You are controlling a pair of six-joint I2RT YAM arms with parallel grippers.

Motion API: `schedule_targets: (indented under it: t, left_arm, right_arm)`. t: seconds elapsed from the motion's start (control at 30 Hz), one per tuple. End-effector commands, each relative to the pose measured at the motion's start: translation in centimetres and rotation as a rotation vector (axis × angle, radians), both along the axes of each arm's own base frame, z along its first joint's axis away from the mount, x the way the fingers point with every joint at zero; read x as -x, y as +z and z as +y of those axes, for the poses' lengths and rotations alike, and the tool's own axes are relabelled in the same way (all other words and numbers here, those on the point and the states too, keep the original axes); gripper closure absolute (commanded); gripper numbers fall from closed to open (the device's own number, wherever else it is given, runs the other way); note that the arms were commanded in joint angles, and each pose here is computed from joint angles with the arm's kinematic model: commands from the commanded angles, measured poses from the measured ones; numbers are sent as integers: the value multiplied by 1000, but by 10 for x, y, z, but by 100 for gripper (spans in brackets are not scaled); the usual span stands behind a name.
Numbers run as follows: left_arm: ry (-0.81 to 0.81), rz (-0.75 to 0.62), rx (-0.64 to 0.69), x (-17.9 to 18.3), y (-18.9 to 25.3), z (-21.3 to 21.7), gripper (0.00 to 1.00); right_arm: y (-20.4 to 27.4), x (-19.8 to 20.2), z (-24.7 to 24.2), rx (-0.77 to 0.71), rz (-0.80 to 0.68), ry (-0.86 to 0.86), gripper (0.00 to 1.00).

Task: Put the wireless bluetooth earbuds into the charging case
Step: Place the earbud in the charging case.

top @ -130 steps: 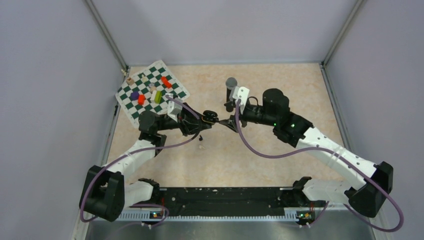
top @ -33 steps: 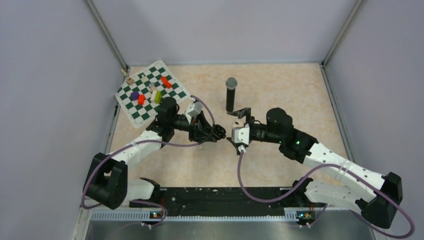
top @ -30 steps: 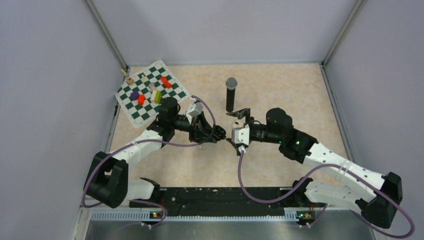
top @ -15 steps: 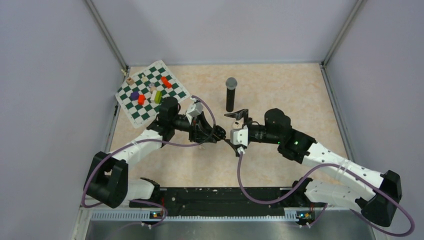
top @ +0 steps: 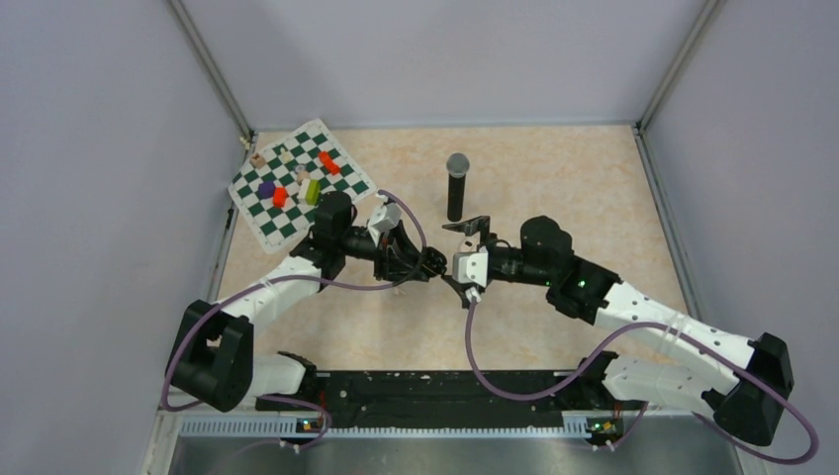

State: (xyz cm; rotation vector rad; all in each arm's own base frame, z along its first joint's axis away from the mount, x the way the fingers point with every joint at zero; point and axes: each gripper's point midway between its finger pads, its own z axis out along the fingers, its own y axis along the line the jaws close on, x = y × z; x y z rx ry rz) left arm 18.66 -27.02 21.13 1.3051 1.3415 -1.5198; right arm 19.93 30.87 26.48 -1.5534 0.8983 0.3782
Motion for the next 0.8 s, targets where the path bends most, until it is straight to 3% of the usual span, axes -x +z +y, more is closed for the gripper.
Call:
schedule_targets:
  t: [0.0, 0.5, 0.77]
  left_arm:
    - [-50, -64, 30, 5, 13, -3, 100]
    - [-64, -74, 26, 7, 8, -5, 100]
    - [-65, -73, 23, 8, 6, -5, 100]
  right_arm:
    - [36, -9, 6, -130, -47, -48, 1]
    - [58, -24, 13, -251, 37, -145, 1]
    - [87, -36, -3, -313, -9, -246, 1]
